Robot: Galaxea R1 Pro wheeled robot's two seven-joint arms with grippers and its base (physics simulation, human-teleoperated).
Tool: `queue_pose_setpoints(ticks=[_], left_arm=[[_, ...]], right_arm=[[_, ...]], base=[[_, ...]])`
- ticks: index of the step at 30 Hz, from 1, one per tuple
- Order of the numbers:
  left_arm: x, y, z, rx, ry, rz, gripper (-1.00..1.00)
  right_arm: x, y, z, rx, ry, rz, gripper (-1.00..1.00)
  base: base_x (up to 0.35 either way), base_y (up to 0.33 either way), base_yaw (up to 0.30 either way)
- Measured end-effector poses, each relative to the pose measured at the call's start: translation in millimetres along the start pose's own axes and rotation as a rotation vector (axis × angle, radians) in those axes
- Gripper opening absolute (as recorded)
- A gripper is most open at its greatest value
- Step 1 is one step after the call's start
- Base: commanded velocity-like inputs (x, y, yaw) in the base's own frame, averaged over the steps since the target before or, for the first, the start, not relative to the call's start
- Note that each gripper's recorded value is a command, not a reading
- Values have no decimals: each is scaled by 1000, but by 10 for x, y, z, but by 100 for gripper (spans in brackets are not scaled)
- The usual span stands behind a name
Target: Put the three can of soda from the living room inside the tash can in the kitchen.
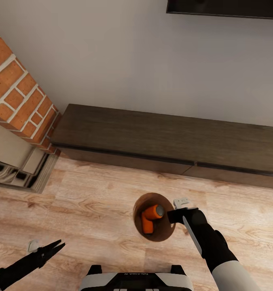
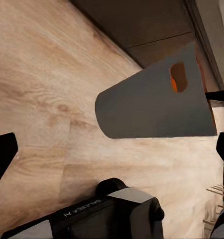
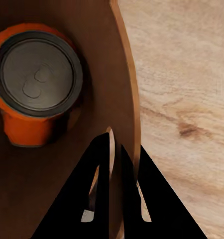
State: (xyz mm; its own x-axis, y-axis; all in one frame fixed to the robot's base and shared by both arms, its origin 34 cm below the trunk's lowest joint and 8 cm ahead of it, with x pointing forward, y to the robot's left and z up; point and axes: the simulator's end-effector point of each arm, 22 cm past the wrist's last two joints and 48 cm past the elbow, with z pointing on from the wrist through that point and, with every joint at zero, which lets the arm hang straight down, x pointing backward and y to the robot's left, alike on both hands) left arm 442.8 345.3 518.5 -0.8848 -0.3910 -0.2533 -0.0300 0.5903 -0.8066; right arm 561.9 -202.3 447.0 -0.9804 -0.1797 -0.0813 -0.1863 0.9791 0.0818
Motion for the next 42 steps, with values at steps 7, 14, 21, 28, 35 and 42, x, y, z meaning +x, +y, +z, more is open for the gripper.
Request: queue_pose_setpoints(ticks=[7,14,21,28,35,42], left_arm=[[51,333,-68,-150,-18,1,100],[33,326,-62,-152,-23,5,100],[-6,293,-55,-147,-31,12,100],[-49,264,-54,-142,-38,20,100],[-93,234,-56,-137,-46,27,100],[-136,204,-57,-133,-53,35,100]], right_arm=[[-50,-6,2,0,-25,-3,-100],[-84,10,-25,-2,-33,-4,-100],[-132,20,-71,-2,-44,-6,-100],[-179,18,-118,-1,-56,-7,-100],[-238,-7,-169,5,-72,-7,-100],[-606,-92,-290,20,-126,-12,-100]], base=[[0,0,0],[0,0,0],[0,0,0],[0,0,0],[0,0,0],[0,0,0]])
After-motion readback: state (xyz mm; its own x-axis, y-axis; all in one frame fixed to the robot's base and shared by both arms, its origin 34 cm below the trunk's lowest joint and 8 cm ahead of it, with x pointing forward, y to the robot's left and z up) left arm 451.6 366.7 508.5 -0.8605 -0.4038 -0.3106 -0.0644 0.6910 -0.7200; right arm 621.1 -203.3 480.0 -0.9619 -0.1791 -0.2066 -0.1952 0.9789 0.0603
